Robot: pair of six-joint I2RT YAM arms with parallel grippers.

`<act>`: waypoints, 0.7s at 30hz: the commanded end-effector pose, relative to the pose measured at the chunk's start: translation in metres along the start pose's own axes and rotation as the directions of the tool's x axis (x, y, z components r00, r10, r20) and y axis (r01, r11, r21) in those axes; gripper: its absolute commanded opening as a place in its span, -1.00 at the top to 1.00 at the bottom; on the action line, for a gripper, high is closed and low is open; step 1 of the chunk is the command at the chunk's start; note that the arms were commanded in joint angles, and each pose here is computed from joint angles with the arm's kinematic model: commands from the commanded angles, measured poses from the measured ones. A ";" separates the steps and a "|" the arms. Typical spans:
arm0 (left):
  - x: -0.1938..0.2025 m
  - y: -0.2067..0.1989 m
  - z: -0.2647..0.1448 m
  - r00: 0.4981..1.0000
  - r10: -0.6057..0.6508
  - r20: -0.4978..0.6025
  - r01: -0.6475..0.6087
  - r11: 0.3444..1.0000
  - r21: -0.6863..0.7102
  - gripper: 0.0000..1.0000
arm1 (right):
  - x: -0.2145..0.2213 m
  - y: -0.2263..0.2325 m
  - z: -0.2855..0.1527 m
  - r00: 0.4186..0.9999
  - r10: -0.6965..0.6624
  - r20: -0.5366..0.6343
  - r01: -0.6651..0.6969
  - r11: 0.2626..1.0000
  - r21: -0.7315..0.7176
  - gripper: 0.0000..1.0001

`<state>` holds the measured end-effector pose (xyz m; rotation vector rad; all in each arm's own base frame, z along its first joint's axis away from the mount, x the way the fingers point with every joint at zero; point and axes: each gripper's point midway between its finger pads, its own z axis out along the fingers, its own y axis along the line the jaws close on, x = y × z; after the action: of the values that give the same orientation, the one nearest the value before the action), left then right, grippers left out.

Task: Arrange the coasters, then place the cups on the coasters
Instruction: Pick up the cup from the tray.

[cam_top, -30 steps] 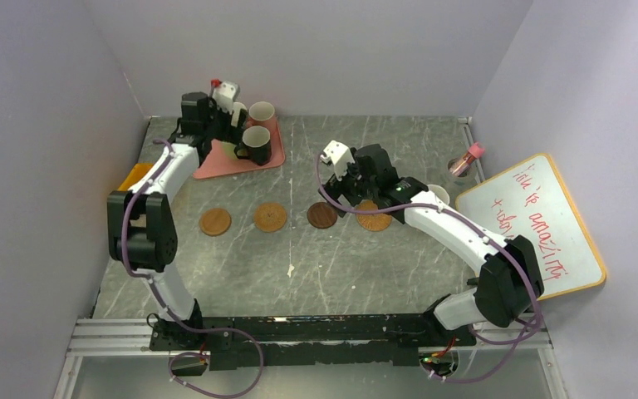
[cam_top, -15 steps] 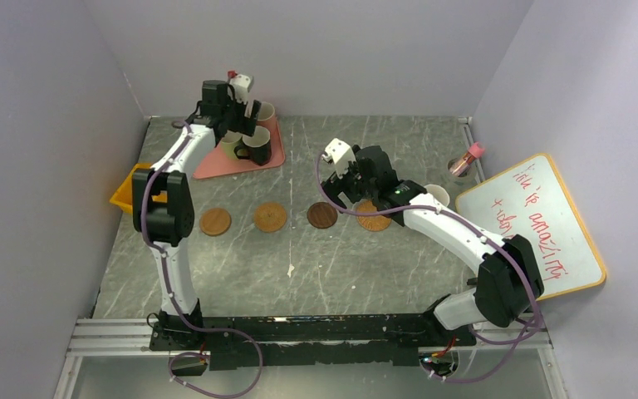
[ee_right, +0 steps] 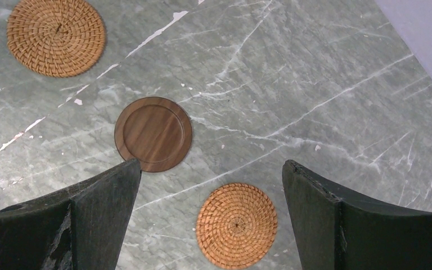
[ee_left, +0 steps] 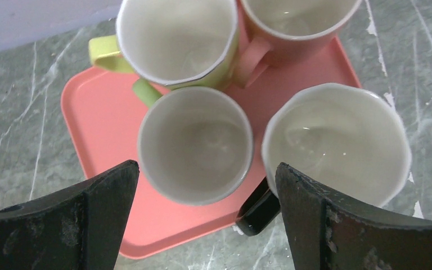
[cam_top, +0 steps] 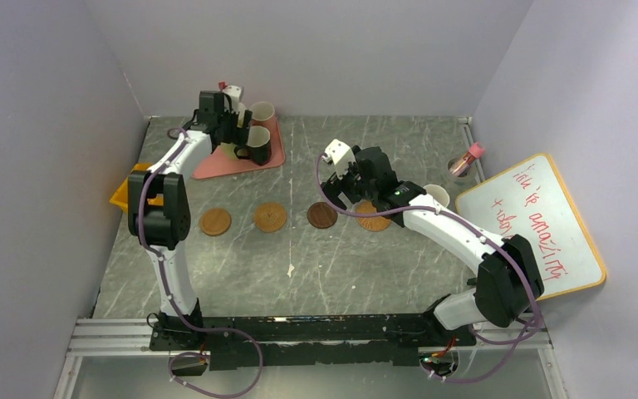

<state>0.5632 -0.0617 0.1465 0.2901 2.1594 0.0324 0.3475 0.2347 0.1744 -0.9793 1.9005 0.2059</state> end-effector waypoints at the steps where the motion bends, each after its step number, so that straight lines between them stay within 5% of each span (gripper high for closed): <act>1: -0.038 0.023 -0.030 0.993 -0.058 0.107 0.064 0.997 -0.050 -0.93 | -0.016 -0.006 -0.005 0.998 -0.007 0.061 0.005 1.000 0.027 -1.00; 12: -0.068 0.013 -0.028 0.982 -0.040 0.183 0.034 0.999 0.038 -0.93 | -0.010 -0.006 -0.001 0.999 -0.007 0.042 0.006 1.000 0.028 -1.00; 21: -0.116 -0.037 0.006 0.970 0.049 0.238 -0.084 0.987 0.138 -0.93 | -0.001 -0.016 0.003 1.000 -0.005 0.018 0.004 0.998 0.057 -1.00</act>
<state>0.6100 -0.0877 0.2338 0.3209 1.9391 -0.0671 0.3489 0.2317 0.1723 -0.9758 1.9053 0.1911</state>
